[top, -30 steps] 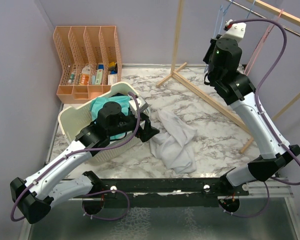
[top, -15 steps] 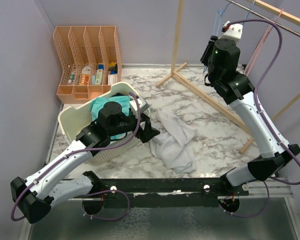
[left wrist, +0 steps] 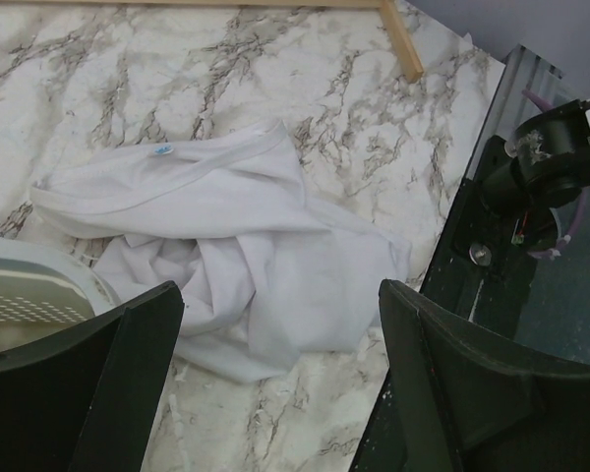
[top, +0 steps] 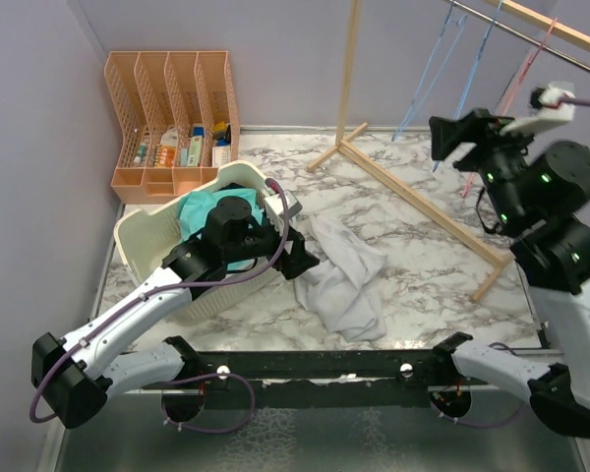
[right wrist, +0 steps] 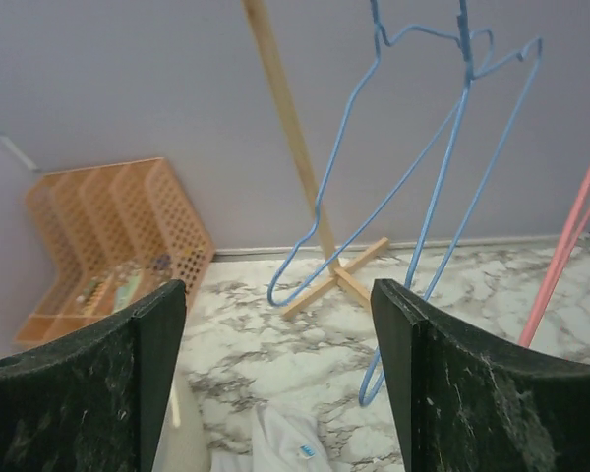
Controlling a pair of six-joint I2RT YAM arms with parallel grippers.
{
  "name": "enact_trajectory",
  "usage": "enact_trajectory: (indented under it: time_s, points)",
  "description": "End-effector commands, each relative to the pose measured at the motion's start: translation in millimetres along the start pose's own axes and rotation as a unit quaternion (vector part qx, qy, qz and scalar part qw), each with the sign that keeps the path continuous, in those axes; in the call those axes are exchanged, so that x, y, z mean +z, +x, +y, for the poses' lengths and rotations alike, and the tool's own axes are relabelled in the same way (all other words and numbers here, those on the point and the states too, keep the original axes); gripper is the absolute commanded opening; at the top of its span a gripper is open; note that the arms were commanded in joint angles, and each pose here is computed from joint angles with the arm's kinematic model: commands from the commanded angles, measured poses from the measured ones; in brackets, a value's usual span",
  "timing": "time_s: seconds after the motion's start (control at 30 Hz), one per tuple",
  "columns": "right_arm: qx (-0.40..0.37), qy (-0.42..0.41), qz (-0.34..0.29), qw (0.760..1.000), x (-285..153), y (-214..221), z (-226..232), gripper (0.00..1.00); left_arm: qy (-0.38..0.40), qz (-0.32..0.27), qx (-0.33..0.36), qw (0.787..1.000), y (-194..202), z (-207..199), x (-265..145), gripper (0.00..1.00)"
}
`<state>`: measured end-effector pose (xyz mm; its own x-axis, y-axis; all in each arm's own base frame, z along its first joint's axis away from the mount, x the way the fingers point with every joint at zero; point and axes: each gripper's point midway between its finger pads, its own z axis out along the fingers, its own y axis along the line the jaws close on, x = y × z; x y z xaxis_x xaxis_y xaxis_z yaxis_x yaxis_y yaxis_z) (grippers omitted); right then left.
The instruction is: Remove the t-shirt from the hanger
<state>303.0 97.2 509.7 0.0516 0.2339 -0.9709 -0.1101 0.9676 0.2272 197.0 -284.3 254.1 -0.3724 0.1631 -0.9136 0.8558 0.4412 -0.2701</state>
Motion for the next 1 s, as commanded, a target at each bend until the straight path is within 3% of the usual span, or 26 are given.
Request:
enact_trajectory:
  time_s: [0.0, 0.13, 0.3, 0.57, 0.7, 0.97]
  points:
    - [0.003, -0.168, -0.002, 0.986, -72.2, -6.9, 31.7, 0.76, 0.019, 0.002, -0.005, 1.000, -2.6, -2.3, 10.9, 0.84]
    - [0.018, -0.254, -0.040, 0.966, -128.9, -21.5, 41.0, 0.77, 0.022, 0.024, -0.012, 0.999, -0.1, 0.0, 27.2, 0.83]
    - [0.024, -0.285, -0.073, 0.955, -164.1, -25.3, 36.4, 0.77, -0.002, 0.083, 0.030, 0.996, 10.7, -6.3, 60.9, 0.82]
    - [0.017, -0.315, -0.065, 0.947, -179.7, -12.5, 39.0, 0.77, -0.065, 0.210, 0.028, 0.975, 69.8, 25.1, 111.4, 0.90]
    - [0.020, -0.312, -0.074, 0.947, -184.3, -10.3, 35.1, 0.78, -0.119, 0.252, 0.014, 0.960, 99.8, 39.6, 131.1, 0.99]
    - [0.028, -0.304, -0.085, 0.948, -186.9, -6.7, 29.5, 0.78, -0.176, 0.247, -0.013, 0.953, 127.7, 47.7, 157.8, 0.99]
